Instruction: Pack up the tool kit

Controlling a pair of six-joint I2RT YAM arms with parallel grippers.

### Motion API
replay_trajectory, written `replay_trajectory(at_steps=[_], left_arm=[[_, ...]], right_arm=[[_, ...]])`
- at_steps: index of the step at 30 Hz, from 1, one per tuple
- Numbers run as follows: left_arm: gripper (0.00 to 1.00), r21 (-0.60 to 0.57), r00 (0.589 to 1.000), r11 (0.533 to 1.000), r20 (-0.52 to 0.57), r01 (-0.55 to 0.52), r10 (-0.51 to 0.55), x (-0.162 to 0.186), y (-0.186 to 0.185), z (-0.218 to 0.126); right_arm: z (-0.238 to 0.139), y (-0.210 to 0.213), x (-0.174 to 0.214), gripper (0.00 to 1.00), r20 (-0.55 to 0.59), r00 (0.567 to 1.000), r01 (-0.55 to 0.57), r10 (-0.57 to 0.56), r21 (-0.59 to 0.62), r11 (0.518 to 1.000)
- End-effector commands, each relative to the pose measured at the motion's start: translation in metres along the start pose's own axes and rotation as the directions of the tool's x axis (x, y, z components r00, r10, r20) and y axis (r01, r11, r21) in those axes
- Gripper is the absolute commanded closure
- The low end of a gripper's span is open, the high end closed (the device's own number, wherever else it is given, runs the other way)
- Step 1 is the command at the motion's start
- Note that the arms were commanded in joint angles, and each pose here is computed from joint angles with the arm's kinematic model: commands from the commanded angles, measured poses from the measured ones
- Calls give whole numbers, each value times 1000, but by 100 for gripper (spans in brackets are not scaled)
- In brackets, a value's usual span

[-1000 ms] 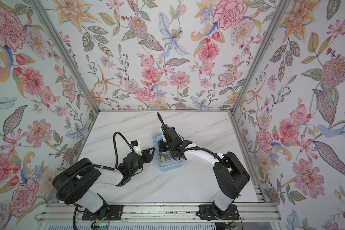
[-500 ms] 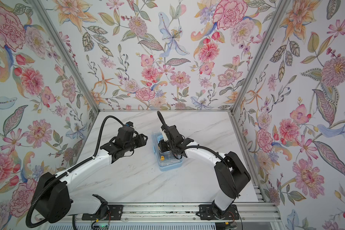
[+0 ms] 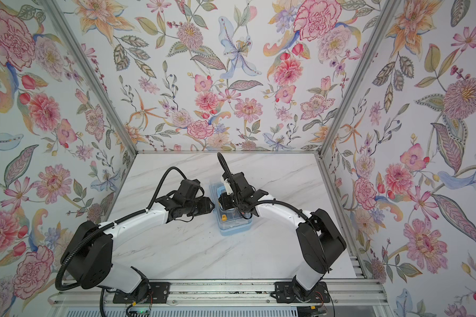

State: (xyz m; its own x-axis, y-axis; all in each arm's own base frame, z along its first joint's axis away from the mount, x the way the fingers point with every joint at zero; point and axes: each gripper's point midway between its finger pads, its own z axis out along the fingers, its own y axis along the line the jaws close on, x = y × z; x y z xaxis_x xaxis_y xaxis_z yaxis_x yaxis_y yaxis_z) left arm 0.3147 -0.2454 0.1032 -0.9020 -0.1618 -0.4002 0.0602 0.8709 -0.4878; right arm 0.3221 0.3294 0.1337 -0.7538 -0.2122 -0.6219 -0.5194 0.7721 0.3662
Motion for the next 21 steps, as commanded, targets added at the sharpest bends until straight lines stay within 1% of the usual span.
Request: replay_trajectory(at_steps=[1, 3, 4, 6, 11, 12, 14, 19, 21], left_arm=[[48, 54, 1000, 998, 5, 28, -29, 0, -8, 10], [49, 60, 999, 998, 9, 35, -36, 1, -7, 12], [50, 42, 999, 998, -13, 45, -45, 7, 0, 22], [51, 36, 998, 997, -19, 61, -60, 12, 6, 26], [56, 21, 994, 993, -3, 114, -114, 18, 27, 28], [56, 49, 993, 992, 25, 116, -118, 13, 24, 21], [57, 57, 992, 991, 41, 117, -120, 10, 24, 20], [59, 92, 990, 988, 52, 127, -133, 3, 18, 20], [60, 89, 990, 988, 53, 127, -132, 3, 20, 18]], right_arm=[[6, -44, 129, 77, -424, 900, -44, 105, 151, 988], [5, -45, 130, 77, -425, 898, -48, 110, 155, 987], [5, -45, 131, 77, -425, 899, -47, 109, 155, 987], [5, -45, 131, 77, -424, 899, -49, 112, 156, 987], [5, -46, 131, 77, -425, 898, -51, 115, 159, 986], [5, -46, 132, 77, -425, 898, -51, 115, 159, 986], [6, -46, 132, 77, -426, 897, -54, 119, 161, 985], [7, -44, 131, 77, -425, 898, -56, 119, 157, 986], [6, -44, 130, 77, -422, 899, -57, 120, 158, 986]])
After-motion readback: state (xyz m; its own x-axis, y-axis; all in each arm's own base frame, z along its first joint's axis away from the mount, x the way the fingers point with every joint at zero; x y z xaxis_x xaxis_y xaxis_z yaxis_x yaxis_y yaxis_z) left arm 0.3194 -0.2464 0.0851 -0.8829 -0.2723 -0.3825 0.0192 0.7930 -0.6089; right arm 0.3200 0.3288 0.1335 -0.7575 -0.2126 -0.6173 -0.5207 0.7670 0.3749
